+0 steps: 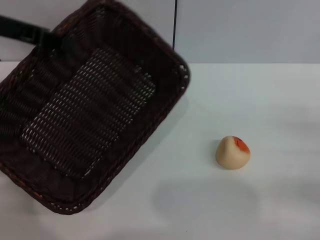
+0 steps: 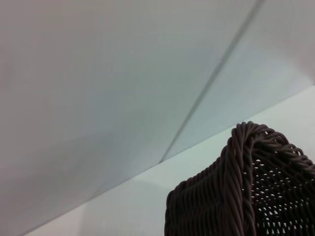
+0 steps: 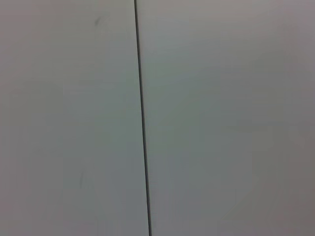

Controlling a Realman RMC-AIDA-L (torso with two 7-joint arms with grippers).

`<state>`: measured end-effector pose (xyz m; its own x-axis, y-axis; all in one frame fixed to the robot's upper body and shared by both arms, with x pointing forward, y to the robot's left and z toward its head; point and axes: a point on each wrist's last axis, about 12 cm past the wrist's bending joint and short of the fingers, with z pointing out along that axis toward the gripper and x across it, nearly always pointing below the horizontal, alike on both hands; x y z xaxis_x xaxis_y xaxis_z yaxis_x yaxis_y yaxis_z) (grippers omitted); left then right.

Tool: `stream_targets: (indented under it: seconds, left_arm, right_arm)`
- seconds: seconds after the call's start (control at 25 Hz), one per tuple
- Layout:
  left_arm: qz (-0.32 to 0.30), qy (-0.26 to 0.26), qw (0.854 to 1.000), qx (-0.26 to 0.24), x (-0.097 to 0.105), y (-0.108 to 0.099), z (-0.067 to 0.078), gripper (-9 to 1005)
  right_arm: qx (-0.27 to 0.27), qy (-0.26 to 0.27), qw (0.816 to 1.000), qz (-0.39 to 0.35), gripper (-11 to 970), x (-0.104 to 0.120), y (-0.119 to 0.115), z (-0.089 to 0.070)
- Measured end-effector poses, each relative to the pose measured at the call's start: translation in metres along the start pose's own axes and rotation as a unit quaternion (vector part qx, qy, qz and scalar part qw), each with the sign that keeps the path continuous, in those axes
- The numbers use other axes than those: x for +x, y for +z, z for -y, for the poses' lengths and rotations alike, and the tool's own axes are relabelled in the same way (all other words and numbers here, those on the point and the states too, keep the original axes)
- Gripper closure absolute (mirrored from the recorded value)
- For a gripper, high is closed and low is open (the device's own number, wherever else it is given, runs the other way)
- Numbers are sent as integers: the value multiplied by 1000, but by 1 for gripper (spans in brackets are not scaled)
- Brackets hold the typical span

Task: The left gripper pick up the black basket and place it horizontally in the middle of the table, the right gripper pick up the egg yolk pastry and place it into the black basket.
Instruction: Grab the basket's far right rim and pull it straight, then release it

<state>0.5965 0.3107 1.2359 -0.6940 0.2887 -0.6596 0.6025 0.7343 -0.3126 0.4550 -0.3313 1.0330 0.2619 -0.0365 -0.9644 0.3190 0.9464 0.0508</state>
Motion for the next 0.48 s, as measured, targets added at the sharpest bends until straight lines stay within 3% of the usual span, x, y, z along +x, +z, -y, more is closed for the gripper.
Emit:
stream_targets:
  seconds: [0.12,0.16,0.36,0.48]
  left_arm:
    - [0,12,1000,9,-6,1,3,786]
    - [-8,50,998,35,-22,7,13,786]
    - [-13,72,996,49,-31,11,18,786]
    - [-21,133,988,80,-49,22,30,785]
  right_arm:
    - [2,-1,1000,-1,397,0,-2,1]
    - [4,-1,1000,-2,397,1,-4,2]
    - [8,-5,1000,-5,396,2,-7,5]
    - [10,-7,1000,-6,396,2,-9,6]
